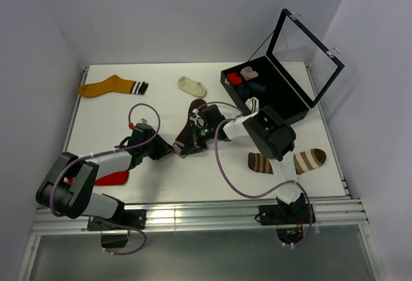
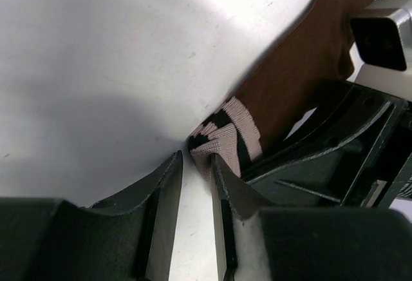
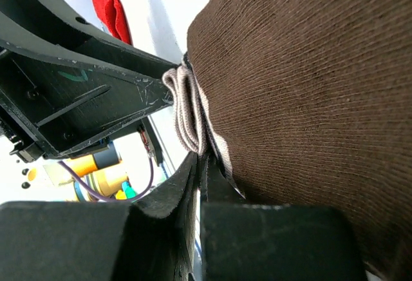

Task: Roll the socks
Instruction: Roll the sock at the center of the board.

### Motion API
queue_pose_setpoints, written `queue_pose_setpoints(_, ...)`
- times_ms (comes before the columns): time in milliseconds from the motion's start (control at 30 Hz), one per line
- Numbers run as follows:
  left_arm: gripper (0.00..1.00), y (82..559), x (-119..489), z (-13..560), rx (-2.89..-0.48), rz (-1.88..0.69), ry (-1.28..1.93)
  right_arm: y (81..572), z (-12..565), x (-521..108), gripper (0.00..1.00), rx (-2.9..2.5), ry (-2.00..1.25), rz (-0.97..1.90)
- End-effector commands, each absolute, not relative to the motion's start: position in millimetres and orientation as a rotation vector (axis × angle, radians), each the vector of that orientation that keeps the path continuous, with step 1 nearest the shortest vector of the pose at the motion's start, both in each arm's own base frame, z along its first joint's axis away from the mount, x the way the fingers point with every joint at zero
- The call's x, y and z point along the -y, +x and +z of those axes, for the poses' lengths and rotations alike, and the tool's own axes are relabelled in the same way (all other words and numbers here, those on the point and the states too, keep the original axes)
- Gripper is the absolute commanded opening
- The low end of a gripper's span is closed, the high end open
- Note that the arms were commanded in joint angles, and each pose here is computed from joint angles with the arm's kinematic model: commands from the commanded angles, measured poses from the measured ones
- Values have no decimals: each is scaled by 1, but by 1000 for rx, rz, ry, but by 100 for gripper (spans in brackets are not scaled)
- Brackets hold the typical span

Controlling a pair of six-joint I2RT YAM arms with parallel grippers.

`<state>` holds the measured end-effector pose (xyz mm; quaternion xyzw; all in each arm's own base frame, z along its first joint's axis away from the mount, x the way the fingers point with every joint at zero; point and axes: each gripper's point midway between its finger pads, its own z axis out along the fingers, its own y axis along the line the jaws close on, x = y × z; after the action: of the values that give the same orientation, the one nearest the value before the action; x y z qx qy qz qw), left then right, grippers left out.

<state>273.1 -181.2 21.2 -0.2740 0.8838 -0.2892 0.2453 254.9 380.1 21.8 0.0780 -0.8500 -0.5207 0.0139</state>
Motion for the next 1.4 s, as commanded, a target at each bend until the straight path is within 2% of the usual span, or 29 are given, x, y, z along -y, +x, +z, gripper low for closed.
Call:
queue_pose_setpoints(0, 32, 267, 173, 2, -2466, -702, -783, 257, 19, -380, 1, 2641, 260, -1631)
queue_pose_setpoints(267, 36, 261, 168, -17, -2526, -635, -836, 261, 17, -379, 8, 2677, 275, -1593)
queue_pose_setpoints(400, 34, 258, 165, -24, -2555, -598, -850, 264, 18, -380, 11, 2703, 297, -1581)
queue_pose_setpoints(500, 24, 256, 164, -27, -2568, -577, -857, 267, 20, -380, 16, 2717, 303, -1582)
queue_pose_setpoints(533, 16, 256, 163, -27, -2572, -570, -853, 266, 21, -380, 17, 2721, 310, -1581)
queue_pose_setpoints(600, 9, 256, 162, -29, -2581, -557, -851, 267, 23, -379, 21, 2739, 330, -1571)
queue_pose_setpoints(633, 1, 258, 163, -27, -2578, -556, -846, 267, 23, -378, 23, 2745, 335, -1558)
queue_pose_setpoints(800, 1, 259, 163, -23, -2602, -529, -841, 272, 41, -374, 44, 2870, 483, -1541)
queue_pose_setpoints(900, 0, 260, 161, -19, -2614, -505, -837, 279, 55, -366, 52, 3028, 631, -1497)
queue_pose_setpoints(1133, 0, 263, 164, -14, -2672, -464, -813, 288, 70, -352, 56, 3389, 1019, -1239)
queue_pose_setpoints(1167, 1, 263, 165, -13, -2680, -469, -813, 279, 74, -358, 56, 3393, 1145, -1218)
queue_pose_setpoints(1367, 0, 265, 166, -10, -2709, -447, -804, 267, 73, -376, 56, 3466, 1417, -1062)
